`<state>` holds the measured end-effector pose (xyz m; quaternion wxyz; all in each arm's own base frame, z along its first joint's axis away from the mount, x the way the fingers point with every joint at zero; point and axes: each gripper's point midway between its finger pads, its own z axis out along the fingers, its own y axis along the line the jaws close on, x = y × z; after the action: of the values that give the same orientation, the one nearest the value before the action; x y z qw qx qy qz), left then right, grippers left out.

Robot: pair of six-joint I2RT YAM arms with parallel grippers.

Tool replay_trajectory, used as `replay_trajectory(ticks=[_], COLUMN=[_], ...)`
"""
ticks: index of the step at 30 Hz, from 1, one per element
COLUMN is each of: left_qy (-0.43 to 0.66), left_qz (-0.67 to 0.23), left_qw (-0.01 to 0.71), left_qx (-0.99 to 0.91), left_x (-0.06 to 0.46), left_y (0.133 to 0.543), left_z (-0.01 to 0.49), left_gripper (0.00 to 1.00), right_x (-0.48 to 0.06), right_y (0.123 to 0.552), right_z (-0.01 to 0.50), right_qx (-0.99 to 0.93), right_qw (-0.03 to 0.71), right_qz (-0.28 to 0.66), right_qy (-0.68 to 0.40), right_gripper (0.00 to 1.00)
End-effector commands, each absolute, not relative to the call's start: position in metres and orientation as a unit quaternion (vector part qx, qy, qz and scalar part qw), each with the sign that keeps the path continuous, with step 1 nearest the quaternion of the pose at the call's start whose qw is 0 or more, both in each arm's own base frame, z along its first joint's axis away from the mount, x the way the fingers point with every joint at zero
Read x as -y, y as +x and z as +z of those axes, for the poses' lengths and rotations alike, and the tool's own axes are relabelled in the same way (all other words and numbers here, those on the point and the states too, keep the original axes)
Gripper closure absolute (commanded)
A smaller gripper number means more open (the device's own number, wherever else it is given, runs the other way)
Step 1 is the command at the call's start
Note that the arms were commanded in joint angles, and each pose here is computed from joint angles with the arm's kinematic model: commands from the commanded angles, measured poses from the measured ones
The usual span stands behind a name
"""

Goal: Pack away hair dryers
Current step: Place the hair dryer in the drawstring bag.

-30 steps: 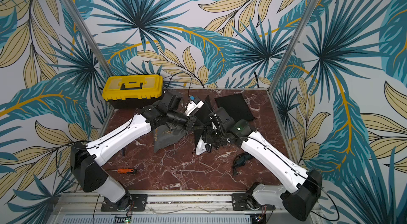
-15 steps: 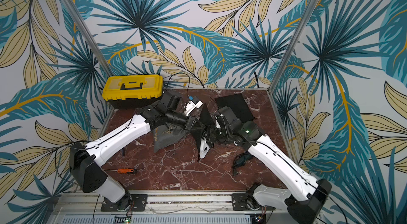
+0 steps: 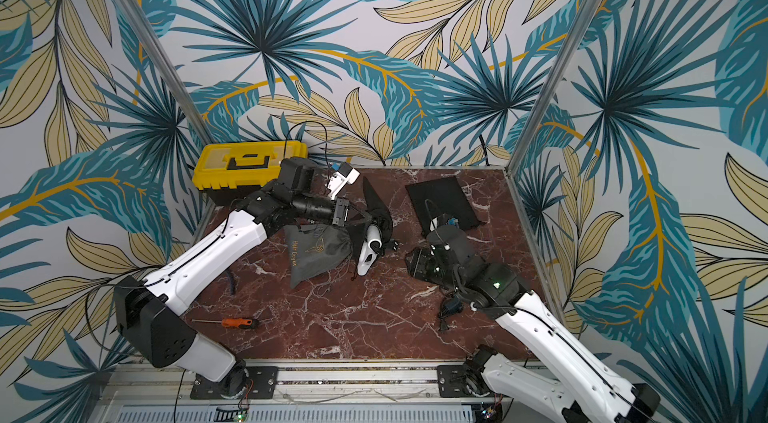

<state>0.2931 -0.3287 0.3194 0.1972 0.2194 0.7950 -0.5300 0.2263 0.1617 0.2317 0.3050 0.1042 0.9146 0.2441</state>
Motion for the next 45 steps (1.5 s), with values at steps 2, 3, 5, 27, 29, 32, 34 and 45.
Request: replay_trajectory(ticks=[2, 3, 5, 27, 29, 32, 34, 45], left_qy=[0.262, 0.264, 0.265, 0.267, 0.268, 0.268, 0.268, 0.259], left_qz=[-0.56, -0.562, -0.565, -0.606, -0.608, -0.611, -0.611, -0.614], left_qw=[0.231, 0.23, 0.228, 0.189, 0.188, 0.186, 0.186, 0.191], left_qx=[-0.751, -0.749, -0.748, -0.725, -0.723, -0.721, -0.721, -0.721], left_x=[0.332, 0.333, 0.333, 0.342, 0.342, 0.342, 0.342, 0.336], left_y=[0.285, 0.284, 0.284, 0.279, 0.278, 0.276, 0.277, 0.281], left_z=[0.359, 0.36, 0.361, 0.371, 0.373, 0.374, 0.374, 0.376], left_gripper=[1.0, 1.0, 1.0, 1.0, 1.0, 1.0, 1.0, 1.0], right_x=[-0.181, -0.181, -0.179, -0.212, -0.21, -0.21, -0.21, -0.201], right_y=[0.241, 0.241, 0.243, 0.282, 0.286, 0.289, 0.289, 0.282], right_z=[0.237, 0.235, 0.231, 0.219, 0.217, 0.22, 0.222, 0.235], right_qx=[-0.882, -0.883, -0.882, -0.846, -0.836, -0.822, -0.821, -0.823], right_qw=[0.329, 0.33, 0.334, 0.388, 0.402, 0.419, 0.42, 0.435], right_qz=[0.313, 0.31, 0.306, 0.351, 0.356, 0.368, 0.368, 0.353], right_qy=[0.125, 0.125, 0.126, 0.103, 0.112, 0.115, 0.116, 0.096], right_gripper=[0.58, 0.58, 0.59, 0.53, 0.53, 0.57, 0.63, 0.96])
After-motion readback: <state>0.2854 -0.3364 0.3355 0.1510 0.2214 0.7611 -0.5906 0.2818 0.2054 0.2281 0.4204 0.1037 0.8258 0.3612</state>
